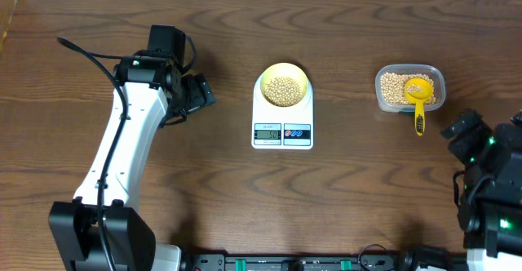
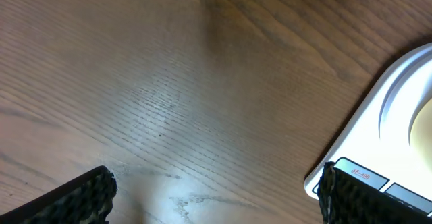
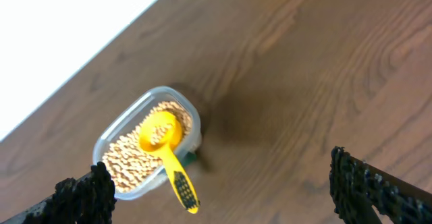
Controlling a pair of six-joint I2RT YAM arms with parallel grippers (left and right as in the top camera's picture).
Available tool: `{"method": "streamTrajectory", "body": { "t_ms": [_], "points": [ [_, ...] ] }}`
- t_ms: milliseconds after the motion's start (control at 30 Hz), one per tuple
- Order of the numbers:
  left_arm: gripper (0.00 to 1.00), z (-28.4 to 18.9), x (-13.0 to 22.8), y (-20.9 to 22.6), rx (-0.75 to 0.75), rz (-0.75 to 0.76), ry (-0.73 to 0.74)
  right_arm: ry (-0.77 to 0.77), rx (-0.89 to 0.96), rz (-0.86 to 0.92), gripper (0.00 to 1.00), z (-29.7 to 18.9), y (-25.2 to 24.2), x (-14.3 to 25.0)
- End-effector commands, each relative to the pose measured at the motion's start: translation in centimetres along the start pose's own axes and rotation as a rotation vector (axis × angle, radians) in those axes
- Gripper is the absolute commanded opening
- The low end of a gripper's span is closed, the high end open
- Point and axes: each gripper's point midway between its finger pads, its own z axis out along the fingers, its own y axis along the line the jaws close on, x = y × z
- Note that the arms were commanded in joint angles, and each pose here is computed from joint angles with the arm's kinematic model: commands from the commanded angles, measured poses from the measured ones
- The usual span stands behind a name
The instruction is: Scoop item into bowl and weigh 50g on scale
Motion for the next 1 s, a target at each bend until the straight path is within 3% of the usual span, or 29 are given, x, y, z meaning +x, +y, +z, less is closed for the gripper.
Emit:
{"method": "streamTrajectory", "body": {
  "t_ms": [0, 200, 367, 967],
  "points": [
    [0.98, -0.1, -0.3, 0.2, -0.010, -0.013, -0.009, -0.016, -0.012, -0.008, 0.99, -0.7, -0.1, -0.3],
    [0.98, -0.1, -0.3, 0.2, -0.010, -0.013, -0.009, 0.072, -0.006, -0.022, 0.99, -0.8, -0.5, 1.7],
    [0.98, -0.1, -0.3, 0.2, -0.010, -0.013, -0.009, 0.213, -0.132, -0.023, 0.99, -1.3, 1.4, 4.5],
    [0.98, -0.1, -0.3, 0.2, -0.010, -0.013, -0.009, 0.449, 0.017, -0.065, 0.99, -3.0, -2.5, 10.0]
  ]
}}
